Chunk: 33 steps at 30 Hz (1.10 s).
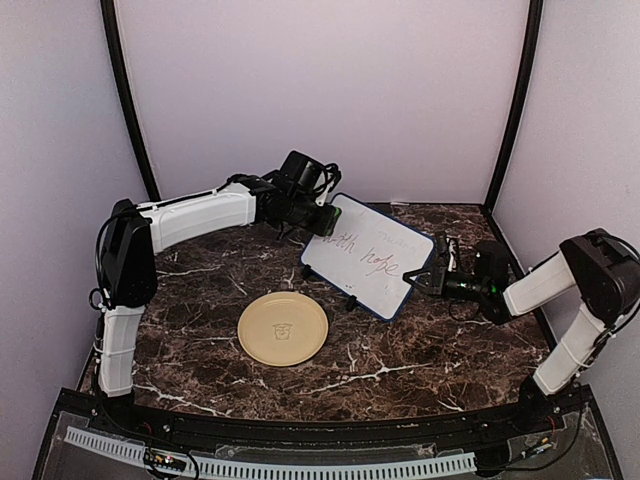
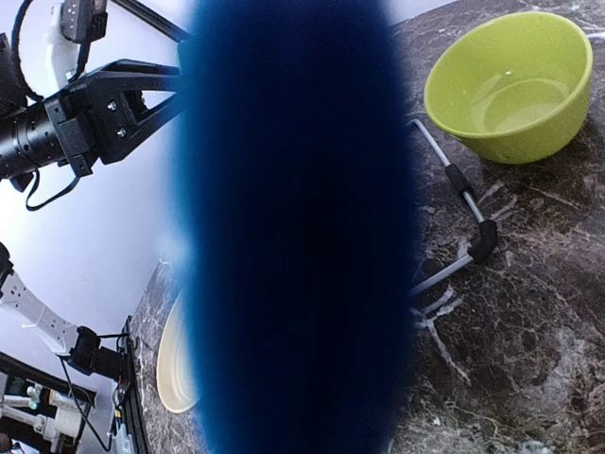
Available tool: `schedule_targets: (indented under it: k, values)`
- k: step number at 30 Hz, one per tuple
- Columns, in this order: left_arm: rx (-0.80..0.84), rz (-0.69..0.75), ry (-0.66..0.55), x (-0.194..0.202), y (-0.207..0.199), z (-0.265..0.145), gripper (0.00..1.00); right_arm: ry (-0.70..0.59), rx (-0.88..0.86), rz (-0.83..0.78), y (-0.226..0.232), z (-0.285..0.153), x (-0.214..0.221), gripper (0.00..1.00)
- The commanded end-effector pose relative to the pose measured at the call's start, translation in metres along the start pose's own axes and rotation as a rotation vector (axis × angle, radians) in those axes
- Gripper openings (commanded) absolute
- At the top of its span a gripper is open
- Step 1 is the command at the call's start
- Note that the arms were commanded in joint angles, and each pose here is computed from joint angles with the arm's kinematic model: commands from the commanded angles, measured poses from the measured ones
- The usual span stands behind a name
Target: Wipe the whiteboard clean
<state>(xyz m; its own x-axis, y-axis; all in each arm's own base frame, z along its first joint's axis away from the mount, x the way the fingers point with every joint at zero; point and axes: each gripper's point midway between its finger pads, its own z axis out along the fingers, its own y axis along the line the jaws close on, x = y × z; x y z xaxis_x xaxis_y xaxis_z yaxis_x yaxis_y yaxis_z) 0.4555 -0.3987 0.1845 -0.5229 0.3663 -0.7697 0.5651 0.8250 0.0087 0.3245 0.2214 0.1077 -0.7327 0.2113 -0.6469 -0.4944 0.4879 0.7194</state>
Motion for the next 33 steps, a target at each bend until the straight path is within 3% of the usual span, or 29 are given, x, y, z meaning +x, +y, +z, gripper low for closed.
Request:
schedule_targets:
  k: [1, 21, 33]
  values:
    - [0.004, -0.020, -0.060, -0.023, 0.006, -0.028, 0.00, -0.012, -0.053, -0.037, 0.012, 0.004, -0.009, 0.00]
    - [-0.020, -0.038, -0.077, -0.024, 0.013, -0.040, 0.00, 0.169, -0.111, -0.134, 0.029, 0.014, 0.026, 0.00]
    - [-0.132, -0.014, 0.017, -0.004, 0.030, -0.025, 0.00, 0.137, -0.096, -0.152, 0.037, 0.018, 0.020, 0.00]
